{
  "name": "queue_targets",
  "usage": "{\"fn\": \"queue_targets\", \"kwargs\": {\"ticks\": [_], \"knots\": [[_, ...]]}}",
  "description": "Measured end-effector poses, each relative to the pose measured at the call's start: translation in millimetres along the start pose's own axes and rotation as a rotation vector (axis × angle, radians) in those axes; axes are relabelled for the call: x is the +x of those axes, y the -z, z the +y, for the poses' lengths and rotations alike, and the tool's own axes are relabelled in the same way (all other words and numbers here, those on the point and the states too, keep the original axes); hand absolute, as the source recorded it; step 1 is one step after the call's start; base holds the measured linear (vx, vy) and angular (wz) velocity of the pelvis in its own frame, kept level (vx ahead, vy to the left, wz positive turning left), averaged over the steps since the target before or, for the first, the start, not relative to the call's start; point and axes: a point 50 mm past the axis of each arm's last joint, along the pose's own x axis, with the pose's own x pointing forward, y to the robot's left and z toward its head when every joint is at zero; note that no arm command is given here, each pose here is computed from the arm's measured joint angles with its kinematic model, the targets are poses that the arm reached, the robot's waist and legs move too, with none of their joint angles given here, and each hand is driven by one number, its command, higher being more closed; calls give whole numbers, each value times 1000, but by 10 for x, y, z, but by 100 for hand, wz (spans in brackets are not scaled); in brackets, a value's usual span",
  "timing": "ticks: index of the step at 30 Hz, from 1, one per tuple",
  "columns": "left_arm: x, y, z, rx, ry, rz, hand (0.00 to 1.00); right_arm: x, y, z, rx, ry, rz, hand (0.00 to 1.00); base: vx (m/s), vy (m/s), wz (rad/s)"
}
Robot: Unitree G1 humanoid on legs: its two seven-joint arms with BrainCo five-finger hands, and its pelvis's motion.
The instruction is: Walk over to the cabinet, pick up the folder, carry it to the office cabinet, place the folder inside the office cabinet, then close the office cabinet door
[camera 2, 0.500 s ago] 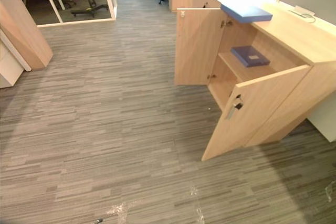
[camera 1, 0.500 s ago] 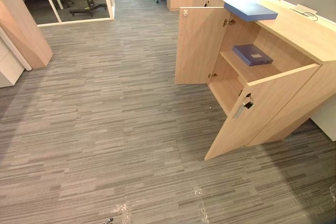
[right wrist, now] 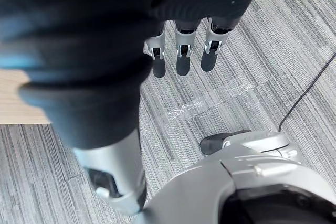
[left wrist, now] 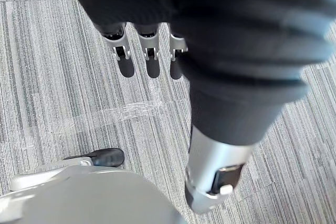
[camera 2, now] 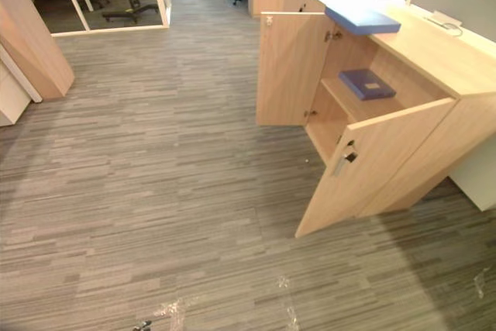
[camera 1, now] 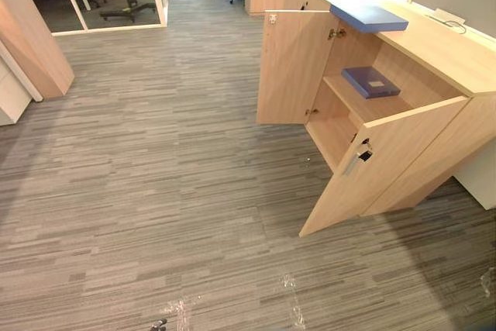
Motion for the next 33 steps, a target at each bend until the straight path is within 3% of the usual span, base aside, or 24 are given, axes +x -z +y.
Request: {"fn": "queue_targets", "kwargs": {"ticks": [15,33], "knots": [[8,-37,-10,85,19,-16,0,0,-2,8,1,-8,-1,0,-24,-2,0],[25,-171,-27,302,27,-88,0,1,-10,11,-2,-8,-8,0,-10,-3,4]]}}
